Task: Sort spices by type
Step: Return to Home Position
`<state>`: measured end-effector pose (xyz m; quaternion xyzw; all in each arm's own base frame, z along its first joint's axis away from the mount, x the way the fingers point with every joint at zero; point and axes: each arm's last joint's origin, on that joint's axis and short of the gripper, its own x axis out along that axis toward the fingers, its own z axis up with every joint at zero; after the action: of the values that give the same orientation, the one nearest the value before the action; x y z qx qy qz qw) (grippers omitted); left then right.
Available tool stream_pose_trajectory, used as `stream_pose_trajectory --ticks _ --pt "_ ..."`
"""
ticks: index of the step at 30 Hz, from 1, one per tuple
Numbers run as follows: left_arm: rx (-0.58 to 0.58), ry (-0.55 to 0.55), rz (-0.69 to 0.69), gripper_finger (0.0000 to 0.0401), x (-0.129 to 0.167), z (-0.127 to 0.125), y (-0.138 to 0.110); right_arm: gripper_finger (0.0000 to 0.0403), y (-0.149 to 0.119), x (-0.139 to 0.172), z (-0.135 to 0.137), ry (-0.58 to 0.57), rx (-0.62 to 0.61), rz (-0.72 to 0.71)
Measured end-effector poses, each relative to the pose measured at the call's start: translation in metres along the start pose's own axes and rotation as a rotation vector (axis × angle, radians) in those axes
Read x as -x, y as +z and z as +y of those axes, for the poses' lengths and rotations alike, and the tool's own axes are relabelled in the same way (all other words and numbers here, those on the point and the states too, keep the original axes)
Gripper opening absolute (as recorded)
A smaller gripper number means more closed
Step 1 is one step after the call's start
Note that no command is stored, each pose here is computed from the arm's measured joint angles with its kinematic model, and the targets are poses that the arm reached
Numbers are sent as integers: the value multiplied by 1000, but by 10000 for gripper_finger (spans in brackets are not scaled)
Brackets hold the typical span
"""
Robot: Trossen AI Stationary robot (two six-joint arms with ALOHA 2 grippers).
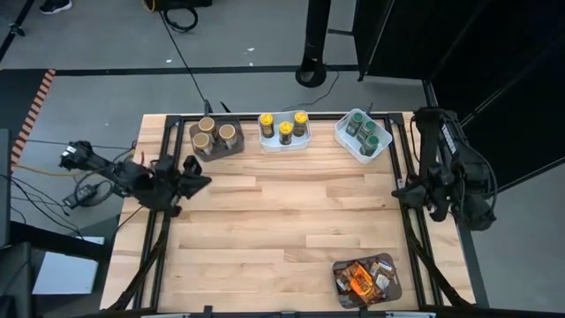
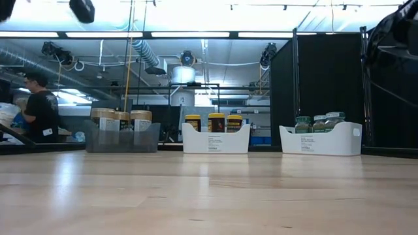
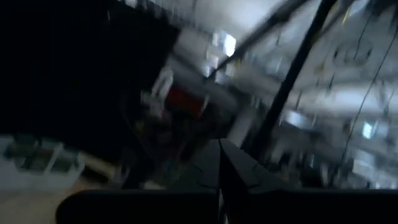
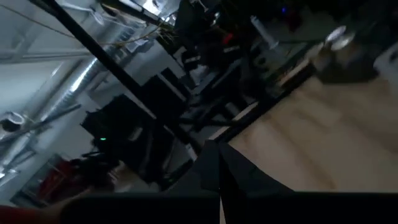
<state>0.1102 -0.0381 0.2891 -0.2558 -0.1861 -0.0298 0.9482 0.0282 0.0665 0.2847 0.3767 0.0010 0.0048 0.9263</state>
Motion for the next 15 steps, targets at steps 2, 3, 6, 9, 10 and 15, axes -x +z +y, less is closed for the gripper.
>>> stream_pose_trajectory --ticks 2,3,6,9,10,15 --pt "21 6 -80 7 9 6 -2 2 -9 0 -2 -3 -25 18" --pt "35 7 -108 7 13 9 -4 3 -12 0 -3 -13 -48 37" --pt "135 -18 -168 7 21 15 -8 10 -17 0 1 -44 -129 166" --pt "226 -47 -220 7 25 16 -6 19 -23 0 12 -40 -203 259" --pt "242 -51 -220 7 25 17 -7 22 -22 0 17 -21 -199 246" --pt "168 -216 -147 7 25 12 -10 27 -1 1 70 234 241 240"
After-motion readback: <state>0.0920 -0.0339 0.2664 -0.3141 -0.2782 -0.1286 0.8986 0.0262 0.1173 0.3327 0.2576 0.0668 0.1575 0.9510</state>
